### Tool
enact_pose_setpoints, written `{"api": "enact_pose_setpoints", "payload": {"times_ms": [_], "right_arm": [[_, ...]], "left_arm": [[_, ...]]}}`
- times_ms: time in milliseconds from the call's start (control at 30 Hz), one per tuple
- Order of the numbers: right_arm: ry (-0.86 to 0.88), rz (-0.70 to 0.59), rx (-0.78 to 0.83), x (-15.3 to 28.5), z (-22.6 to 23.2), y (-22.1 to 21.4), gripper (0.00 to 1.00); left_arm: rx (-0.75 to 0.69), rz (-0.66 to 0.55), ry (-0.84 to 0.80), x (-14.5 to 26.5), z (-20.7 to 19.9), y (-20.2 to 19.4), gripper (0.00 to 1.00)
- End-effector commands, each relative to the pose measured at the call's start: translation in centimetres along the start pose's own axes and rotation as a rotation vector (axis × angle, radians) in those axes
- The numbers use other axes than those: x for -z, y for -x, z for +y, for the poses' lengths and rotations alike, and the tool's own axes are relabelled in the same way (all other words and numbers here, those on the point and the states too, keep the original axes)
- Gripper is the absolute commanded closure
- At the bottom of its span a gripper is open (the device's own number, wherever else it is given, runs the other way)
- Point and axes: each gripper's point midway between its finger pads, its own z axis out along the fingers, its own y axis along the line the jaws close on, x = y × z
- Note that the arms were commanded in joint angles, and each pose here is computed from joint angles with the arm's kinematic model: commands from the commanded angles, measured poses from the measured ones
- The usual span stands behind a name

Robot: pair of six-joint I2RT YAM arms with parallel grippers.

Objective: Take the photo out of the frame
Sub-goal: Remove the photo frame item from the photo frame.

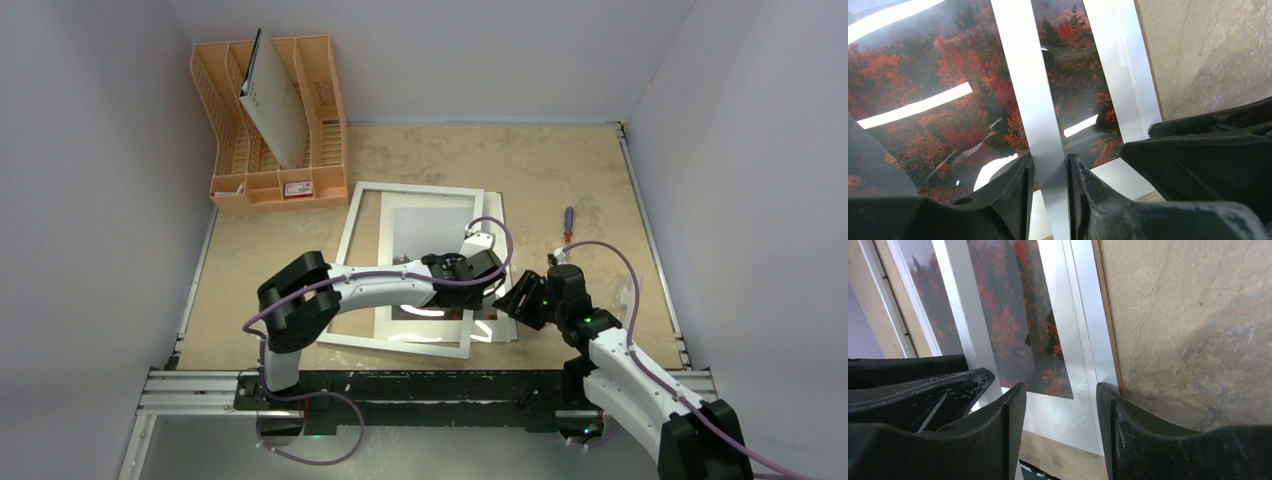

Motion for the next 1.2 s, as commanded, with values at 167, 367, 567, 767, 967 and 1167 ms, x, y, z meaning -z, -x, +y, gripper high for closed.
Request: {"api": "enact_pose_setpoints", "payload": {"times_ms": [167,367,567,767,967,1167], "right_arm": [[0.033,0.078,0.053,-0.7,-0.1,-1.3,0.45],[0.157,0.141,0.082,-0.2,2.1,-2.3,0.45],[0.191,0.185,0.093,-0.2,2.8,-2.7,0.46],[0.044,0.079,0.098,1.1,1.4,-0.6,0.44],[-0.09,-0.039,0.037,3.1,-0.7,0.7,0.44],[-0.112,0.022,0.058,2.8,-1.5,-0.5,0.46]], "left_arm": [[0.008,-0.088,0.015,2.1,0.7,2.5,1.0],[-0.004,-0.082,0.061,1.8,1.7,2.1,1.0],[-0.01,-0.068,0.089,1.4,2.7,1.3,1.0],[-0.011,-0.063,0.098,1.2,3.1,0.9,1.0],[-0.012,-0.06,0.078,0.8,2.7,0.8,1.0],[-0.009,-0.051,0.048,0.5,2.0,0.6,1.0]]}}
